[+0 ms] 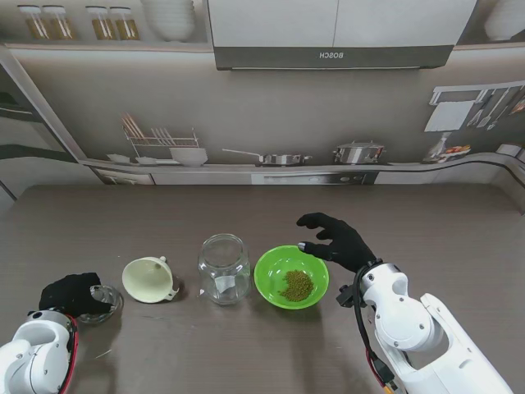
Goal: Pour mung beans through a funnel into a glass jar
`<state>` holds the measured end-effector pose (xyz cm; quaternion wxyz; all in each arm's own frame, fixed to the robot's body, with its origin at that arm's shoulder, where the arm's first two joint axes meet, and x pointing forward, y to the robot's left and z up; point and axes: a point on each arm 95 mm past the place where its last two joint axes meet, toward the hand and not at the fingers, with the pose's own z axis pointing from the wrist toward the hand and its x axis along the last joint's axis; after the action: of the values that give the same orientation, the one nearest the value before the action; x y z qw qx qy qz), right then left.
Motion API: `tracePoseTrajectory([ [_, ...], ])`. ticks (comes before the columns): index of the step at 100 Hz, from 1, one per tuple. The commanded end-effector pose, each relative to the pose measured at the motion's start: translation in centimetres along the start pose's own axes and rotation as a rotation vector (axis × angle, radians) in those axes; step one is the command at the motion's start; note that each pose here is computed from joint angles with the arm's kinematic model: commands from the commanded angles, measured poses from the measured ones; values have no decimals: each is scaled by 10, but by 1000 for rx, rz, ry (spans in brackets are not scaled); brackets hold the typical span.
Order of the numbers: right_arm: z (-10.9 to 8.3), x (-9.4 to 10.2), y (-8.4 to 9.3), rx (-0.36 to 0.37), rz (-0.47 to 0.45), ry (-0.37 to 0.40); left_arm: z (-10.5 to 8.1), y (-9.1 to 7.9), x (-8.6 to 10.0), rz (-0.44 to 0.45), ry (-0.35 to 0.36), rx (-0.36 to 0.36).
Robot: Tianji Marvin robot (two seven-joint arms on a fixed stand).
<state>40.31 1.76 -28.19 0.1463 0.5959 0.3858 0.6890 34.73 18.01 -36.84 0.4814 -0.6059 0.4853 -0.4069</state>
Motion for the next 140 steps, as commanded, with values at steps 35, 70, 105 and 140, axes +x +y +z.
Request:
tracePoseTrajectory([
  [35,-1,0,-4,17,9,-2,-4,-1,-1,20,2,-34],
  [70,-1,0,-4,17,12,-4,-5,-1,-3,22,9,-49],
  [105,-1,0,-4,19,14,-5,-6,-1,-6,20,29,-67],
  [140,0,0,-4,23,16,-5,-8,-10,-10,46,44,-44],
])
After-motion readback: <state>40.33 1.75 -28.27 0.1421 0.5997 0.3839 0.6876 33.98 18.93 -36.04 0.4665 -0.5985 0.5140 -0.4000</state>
